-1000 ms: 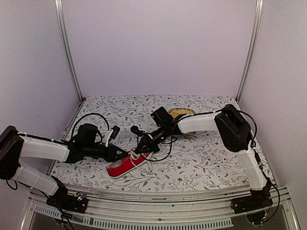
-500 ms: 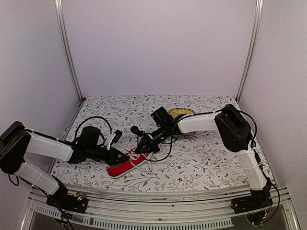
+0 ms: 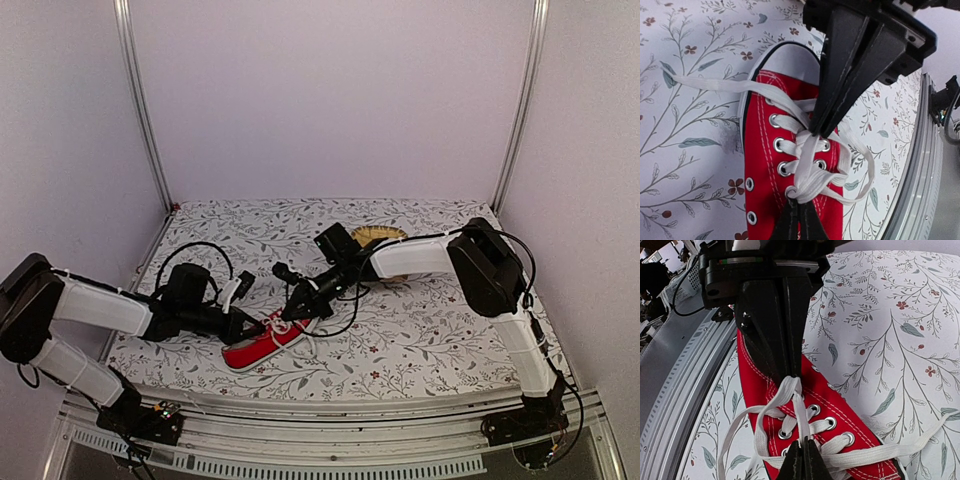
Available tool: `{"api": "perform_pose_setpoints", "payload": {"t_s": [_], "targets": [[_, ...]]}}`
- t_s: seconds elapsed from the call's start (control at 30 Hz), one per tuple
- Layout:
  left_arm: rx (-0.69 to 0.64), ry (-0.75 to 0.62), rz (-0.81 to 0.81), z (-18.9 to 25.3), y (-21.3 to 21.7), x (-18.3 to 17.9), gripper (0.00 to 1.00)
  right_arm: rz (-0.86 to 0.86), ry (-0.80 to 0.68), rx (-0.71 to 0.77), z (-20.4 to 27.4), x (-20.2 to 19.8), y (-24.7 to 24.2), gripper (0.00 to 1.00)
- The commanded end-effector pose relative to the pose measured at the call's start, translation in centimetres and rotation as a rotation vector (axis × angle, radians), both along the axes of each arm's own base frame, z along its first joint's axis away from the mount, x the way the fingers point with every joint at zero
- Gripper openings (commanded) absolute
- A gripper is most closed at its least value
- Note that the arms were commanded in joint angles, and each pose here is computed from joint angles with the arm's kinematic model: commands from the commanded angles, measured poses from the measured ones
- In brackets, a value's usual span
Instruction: Tie the shoes
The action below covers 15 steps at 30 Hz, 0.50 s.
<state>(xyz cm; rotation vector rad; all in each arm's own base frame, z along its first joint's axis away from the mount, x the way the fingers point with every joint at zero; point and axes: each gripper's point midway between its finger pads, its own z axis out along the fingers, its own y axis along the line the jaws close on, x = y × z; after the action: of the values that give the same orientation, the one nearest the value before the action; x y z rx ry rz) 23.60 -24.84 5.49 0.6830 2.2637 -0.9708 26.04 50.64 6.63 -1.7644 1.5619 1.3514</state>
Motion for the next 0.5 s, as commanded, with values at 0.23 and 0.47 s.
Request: {"api": "perform_pose_setpoints", "payload": {"t_s": [0.23,0.47], "targets": [[0.04,-0.053,0.198,2.0,2.8,1.7,0.0,-0.199,-0.074,0.034,5.8,3.7,-1.3,0.32],[0.063,-0.034,0.273,2.4,4.4,2.2,0.0,-0.322,-0.081,0.028,7.5,4.8,-4.1,0.47]]}}
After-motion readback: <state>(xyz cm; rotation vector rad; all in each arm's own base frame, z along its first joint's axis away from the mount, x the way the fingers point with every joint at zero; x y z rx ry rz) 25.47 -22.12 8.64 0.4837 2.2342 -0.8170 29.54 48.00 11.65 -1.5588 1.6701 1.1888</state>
